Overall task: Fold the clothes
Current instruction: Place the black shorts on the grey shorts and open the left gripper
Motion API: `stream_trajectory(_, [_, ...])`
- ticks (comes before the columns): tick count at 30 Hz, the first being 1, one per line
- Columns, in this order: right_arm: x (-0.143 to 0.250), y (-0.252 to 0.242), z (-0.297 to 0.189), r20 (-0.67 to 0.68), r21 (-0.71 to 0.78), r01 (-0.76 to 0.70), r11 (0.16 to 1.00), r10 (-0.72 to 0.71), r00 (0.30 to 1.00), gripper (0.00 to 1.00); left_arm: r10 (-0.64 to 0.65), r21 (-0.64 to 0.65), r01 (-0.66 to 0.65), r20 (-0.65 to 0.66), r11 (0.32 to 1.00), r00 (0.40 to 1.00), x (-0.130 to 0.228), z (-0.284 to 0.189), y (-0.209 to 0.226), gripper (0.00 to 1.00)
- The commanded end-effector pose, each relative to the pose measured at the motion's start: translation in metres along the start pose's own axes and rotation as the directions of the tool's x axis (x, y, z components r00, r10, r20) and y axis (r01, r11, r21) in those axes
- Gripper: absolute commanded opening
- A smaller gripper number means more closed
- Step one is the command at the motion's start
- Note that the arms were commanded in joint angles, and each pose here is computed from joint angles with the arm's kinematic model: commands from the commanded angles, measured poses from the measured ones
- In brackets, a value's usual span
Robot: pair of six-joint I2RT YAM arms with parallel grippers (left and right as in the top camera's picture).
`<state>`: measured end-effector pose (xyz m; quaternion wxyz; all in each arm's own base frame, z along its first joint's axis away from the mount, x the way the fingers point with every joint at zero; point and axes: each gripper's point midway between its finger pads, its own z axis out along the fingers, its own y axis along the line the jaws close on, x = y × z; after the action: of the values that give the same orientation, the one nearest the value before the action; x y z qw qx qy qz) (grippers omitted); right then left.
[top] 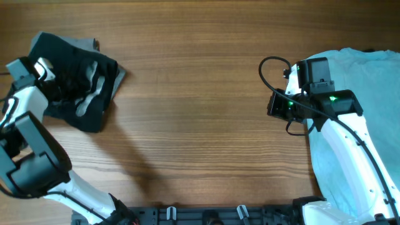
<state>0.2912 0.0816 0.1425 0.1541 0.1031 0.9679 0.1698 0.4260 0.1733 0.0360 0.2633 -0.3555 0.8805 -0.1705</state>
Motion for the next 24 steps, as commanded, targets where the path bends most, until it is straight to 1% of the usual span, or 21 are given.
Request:
stream_trajectory(1, [-0.002,0.003,-0.002,0.006,-0.008,-0.020,1.000,0.020,1.000,0.07,-0.047,-0.115,0.038,-0.074,0.993,0.996,0.027,0.035,0.040,0.30])
stream_trajectory(3, [-0.003,0.003,-0.002,0.007,-0.008,-0.020,1.000,0.020,1.000,0.07,-0.034,-0.106,0.028,-0.049,0.994,0.998,0.014,0.022,0.031,0.39])
stream_trajectory(5, [-0.003,0.003,-0.002,0.007,-0.009,-0.019,1.000,0.019,1.000,0.07,-0.025,-0.088,0.022,-0.032,0.996,0.999,0.000,0.002,0.015,0.42])
stream_trajectory(7, [-0.002,0.004,-0.003,0.006,-0.013,-0.022,1.000,0.022,1.000,0.12,-0.004,-0.006,0.004,-0.012,1.000,1.000,-0.018,-0.038,-0.023,0.41])
stream_trajectory(8, [-0.002,0.004,-0.003,0.006,-0.013,-0.022,1.000,0.022,1.000,0.12,0.016,0.057,-0.015,-0.008,0.998,1.000,-0.023,-0.058,-0.045,0.42])
stream_trajectory(9, [-0.002,0.004,-0.003,0.008,-0.014,-0.024,1.000,0.024,1.000,0.12,0.066,0.136,-0.065,-0.003,0.989,0.998,-0.025,-0.078,-0.071,0.41])
stream_trajectory(11, [-0.005,0.007,-0.010,0.032,-0.024,-0.015,1.000,0.016,0.999,0.12,0.197,0.267,-0.199,0.037,0.943,0.980,-0.020,-0.122,-0.118,0.42])
stream_trajectory(12, [-0.008,0.010,-0.016,0.055,-0.032,-0.004,0.999,0.006,0.998,0.12,0.244,0.290,-0.250,0.054,0.924,0.968,-0.014,-0.140,-0.133,0.43])
stream_trajectory(13, [-0.013,0.016,-0.029,0.098,-0.049,0.029,0.998,-0.024,0.995,0.12,0.279,0.293,-0.287,0.069,0.912,0.958,-0.005,-0.162,-0.146,0.49])
stream_trajectory(15, [-0.023,0.029,-0.063,0.198,-0.075,0.098,0.992,-0.082,0.977,0.13,0.338,0.302,-0.353,0.105,0.885,0.935,0.013,-0.198,-0.166,0.56])
stream_trajectory(16, [-0.027,0.037,-0.086,0.268,-0.089,0.145,0.985,-0.117,0.956,0.13,0.383,0.297,-0.407,0.136,0.864,0.914,0.025,-0.219,-0.177,0.59])
stream_trajectory(18, [-0.029,0.048,-0.122,0.375,-0.104,0.208,0.973,-0.155,0.914,0.14,0.434,0.247,-0.471,0.193,0.847,0.880,0.040,-0.250,-0.186,0.63])
stream_trajectory(20, [-0.022,0.056,-0.169,0.512,-0.118,0.261,0.958,-0.167,0.843,0.17,0.477,0.138,-0.518,0.247,0.844,0.844,0.060,-0.285,-0.186,0.79])
stream_trajectory(21, [-0.016,0.057,-0.184,0.552,-0.123,0.276,0.953,-0.165,0.817,0.24,0.491,0.086,-0.526,0.261,0.846,0.831,0.069,-0.298,-0.181,0.88])
stream_trajectory(22, [-0.010,0.058,-0.194,0.577,-0.129,0.284,0.950,-0.161,0.800,0.42,0.502,0.051,-0.532,0.268,0.845,0.823,0.078,-0.309,-0.177,1.00])
stream_trajectory(23, [-0.002,0.057,-0.205,0.601,-0.133,0.294,0.946,-0.159,0.783,0.61,0.511,0.036,-0.539,0.270,0.842,0.816,0.089,-0.319,-0.174,1.00])
stream_trajectory(24, [0.006,0.056,-0.211,0.610,-0.135,0.298,0.945,-0.158,0.777,0.83,0.517,0.039,-0.544,0.264,0.838,0.814,0.099,-0.326,-0.172,1.00])
